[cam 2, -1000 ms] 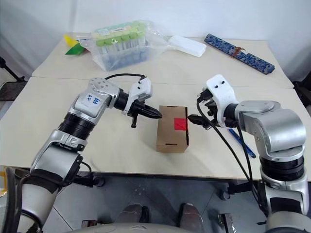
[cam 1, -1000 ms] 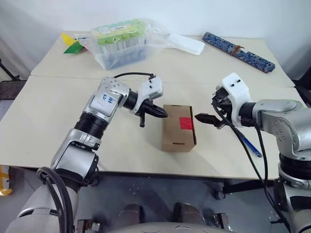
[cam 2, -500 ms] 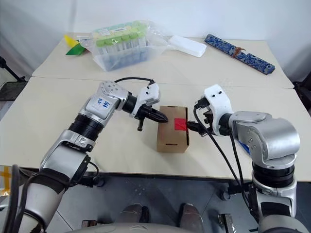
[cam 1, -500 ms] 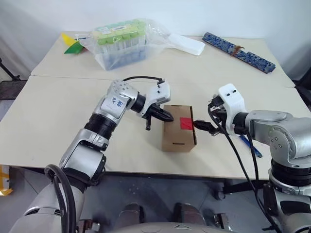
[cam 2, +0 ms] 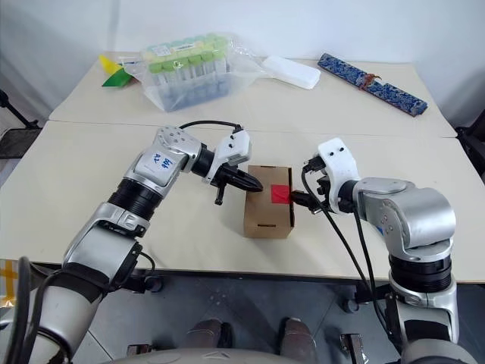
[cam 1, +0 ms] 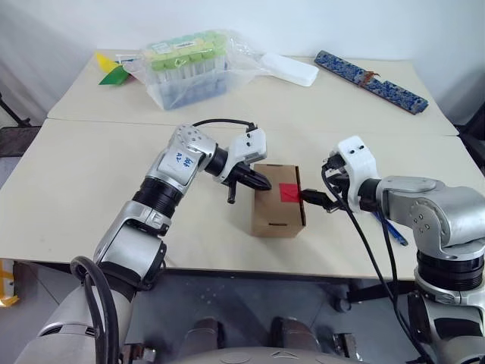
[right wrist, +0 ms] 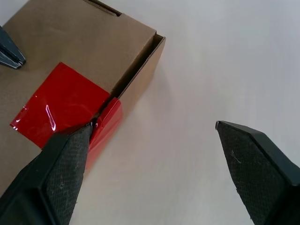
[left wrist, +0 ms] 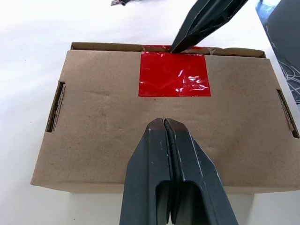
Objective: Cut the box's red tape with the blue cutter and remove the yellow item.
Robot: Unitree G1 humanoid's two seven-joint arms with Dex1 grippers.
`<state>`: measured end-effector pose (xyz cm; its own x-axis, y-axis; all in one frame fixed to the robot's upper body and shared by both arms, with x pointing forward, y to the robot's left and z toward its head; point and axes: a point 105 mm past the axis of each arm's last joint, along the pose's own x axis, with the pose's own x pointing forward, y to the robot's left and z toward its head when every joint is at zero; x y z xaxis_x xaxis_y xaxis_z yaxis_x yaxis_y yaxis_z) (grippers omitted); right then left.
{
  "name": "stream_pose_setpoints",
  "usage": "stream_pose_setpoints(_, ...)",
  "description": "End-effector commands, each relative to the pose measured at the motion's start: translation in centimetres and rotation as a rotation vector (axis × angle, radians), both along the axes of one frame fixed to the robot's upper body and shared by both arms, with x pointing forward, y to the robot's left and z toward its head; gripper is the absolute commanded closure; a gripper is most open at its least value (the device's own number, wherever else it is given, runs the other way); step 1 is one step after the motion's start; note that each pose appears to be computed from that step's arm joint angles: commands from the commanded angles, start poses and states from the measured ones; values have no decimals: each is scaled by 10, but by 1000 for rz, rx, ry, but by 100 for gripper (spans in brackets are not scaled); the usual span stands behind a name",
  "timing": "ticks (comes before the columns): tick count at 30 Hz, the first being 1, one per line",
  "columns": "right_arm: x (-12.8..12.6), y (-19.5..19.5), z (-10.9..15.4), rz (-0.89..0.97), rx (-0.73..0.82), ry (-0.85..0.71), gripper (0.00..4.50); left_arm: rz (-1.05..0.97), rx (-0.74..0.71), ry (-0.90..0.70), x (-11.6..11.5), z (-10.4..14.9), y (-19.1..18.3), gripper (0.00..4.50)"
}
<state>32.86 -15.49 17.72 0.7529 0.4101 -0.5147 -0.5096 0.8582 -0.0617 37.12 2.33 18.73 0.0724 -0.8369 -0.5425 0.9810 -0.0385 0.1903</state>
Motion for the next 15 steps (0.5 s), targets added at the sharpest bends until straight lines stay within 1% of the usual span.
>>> stream_pose_setpoints(1,-6,-2,-11,12,-40,34,10,-27,8,-31,-3,6,-5,450)
stream_pose_setpoints(9,-6,-24,-26,-18,-147,75,10,-43,26,-22,-7,-2,-4,450)
stream_pose_setpoints(15,-10,-28,-38,25,-214,117,10,-54,38,-16,-11,-8,-3,450)
